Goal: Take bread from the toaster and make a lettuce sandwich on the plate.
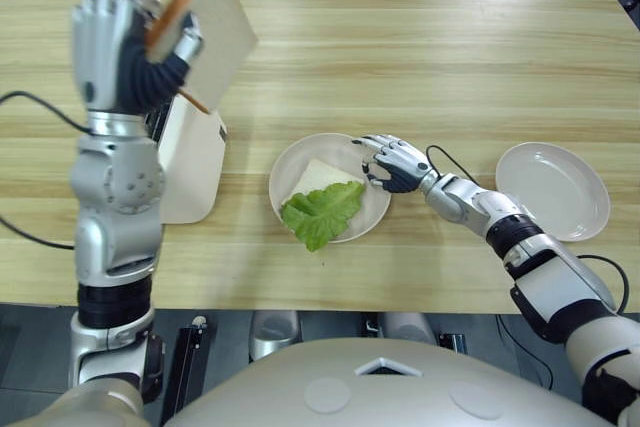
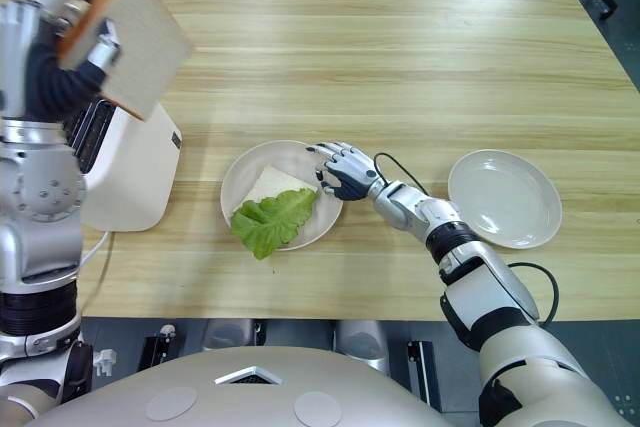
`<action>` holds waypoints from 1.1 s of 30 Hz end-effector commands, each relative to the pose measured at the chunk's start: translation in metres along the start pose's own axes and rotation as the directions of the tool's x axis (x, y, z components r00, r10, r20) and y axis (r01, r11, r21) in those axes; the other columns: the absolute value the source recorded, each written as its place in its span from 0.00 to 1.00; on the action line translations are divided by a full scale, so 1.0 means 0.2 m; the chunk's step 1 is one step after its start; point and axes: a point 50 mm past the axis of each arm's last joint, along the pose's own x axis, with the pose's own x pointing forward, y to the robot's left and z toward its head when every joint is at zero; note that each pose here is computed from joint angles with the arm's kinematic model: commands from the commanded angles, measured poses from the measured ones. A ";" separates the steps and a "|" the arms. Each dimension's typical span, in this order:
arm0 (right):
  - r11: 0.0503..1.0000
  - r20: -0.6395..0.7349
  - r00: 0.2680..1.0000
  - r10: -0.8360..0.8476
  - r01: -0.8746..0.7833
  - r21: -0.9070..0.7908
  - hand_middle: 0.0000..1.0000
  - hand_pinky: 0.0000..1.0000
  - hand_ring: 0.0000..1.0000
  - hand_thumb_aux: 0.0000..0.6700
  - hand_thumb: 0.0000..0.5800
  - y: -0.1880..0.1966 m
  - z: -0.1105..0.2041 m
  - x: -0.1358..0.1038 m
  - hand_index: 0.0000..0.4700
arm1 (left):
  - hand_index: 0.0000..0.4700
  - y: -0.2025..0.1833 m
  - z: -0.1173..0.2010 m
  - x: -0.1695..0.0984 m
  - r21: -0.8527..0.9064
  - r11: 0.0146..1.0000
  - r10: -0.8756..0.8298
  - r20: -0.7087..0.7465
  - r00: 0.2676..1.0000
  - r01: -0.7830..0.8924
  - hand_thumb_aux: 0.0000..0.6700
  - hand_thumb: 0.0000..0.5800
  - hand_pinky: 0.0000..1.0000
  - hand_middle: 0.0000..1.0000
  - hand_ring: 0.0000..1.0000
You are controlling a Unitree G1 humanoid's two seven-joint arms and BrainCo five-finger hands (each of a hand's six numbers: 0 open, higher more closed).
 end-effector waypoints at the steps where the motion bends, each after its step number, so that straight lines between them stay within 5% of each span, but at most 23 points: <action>1: 0.999 0.000 0.999 -0.032 0.032 -0.027 0.00 0.00 0.00 0.00 0.00 -0.03 -0.01 -0.01 0.00 | 0.98 -0.09 -0.01 -0.01 -0.031 0.996 -0.081 -0.005 0.997 0.081 1.00 1.00 1.00 1.00 1.00; 33: 1.000 0.185 0.982 -0.029 0.027 0.013 0.00 0.00 0.00 0.00 0.00 -0.05 0.24 0.11 0.00 | 0.98 -0.21 -0.04 -0.08 -0.020 0.986 -0.167 -0.035 0.985 0.166 1.00 1.00 1.00 1.00 1.00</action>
